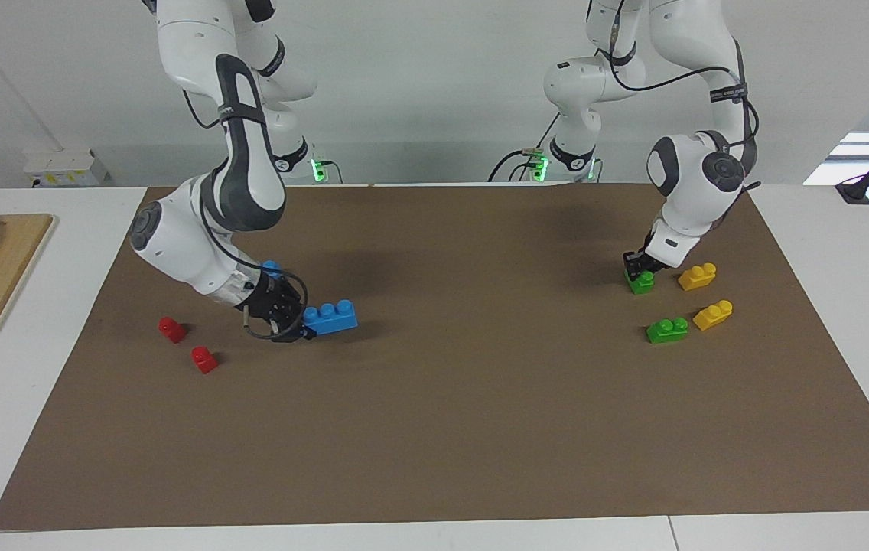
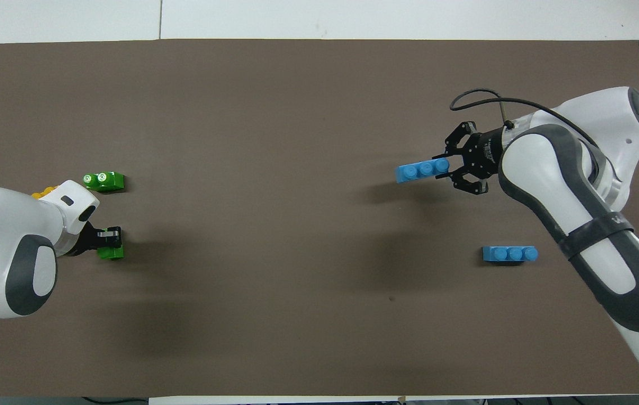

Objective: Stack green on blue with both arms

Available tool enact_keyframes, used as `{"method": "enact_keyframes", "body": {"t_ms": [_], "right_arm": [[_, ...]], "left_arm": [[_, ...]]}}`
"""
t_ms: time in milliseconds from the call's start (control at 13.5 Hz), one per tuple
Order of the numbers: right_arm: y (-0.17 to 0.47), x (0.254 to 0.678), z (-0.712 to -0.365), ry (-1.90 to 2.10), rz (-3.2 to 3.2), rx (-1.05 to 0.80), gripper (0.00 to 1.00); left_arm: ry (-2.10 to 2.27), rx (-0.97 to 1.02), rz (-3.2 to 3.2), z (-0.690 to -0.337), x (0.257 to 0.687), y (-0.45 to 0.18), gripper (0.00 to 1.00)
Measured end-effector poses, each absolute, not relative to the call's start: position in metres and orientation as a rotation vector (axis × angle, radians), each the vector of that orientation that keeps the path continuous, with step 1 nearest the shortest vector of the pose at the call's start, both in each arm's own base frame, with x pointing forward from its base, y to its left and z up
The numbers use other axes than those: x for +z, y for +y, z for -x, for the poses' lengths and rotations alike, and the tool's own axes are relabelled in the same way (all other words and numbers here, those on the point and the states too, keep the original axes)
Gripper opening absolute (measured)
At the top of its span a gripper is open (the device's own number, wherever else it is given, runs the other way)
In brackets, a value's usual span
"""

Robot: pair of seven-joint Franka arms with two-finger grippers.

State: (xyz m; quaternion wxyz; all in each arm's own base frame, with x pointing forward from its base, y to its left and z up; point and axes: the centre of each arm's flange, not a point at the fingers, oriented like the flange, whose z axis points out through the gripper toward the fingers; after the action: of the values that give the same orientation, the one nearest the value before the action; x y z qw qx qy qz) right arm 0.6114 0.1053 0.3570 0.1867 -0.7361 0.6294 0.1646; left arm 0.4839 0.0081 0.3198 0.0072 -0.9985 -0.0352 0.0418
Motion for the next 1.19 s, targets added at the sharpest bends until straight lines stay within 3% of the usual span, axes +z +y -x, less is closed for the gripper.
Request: {"method": "enact_keyframes", "body": {"t_ms": [222,593,1185], "right_arm": [[0.173,0.364,-0.604,1.826,2.030,0.446,0.35],[0.268,0.359,-0.584,1.903,1.933,0.385,0.35],[0.305,0.291,-0.572,2.028,1.868,0.420,0.35]], "left_arm": [[-0.134,0.125,3.120,-0.490,0.330,0.006,0.34],[-0.287,0.146,3.100,-0.516,0.390,0.000,0.34],[-0.756,0.137,3.081,-0.535,0.449,-0.015,0.34]]}}
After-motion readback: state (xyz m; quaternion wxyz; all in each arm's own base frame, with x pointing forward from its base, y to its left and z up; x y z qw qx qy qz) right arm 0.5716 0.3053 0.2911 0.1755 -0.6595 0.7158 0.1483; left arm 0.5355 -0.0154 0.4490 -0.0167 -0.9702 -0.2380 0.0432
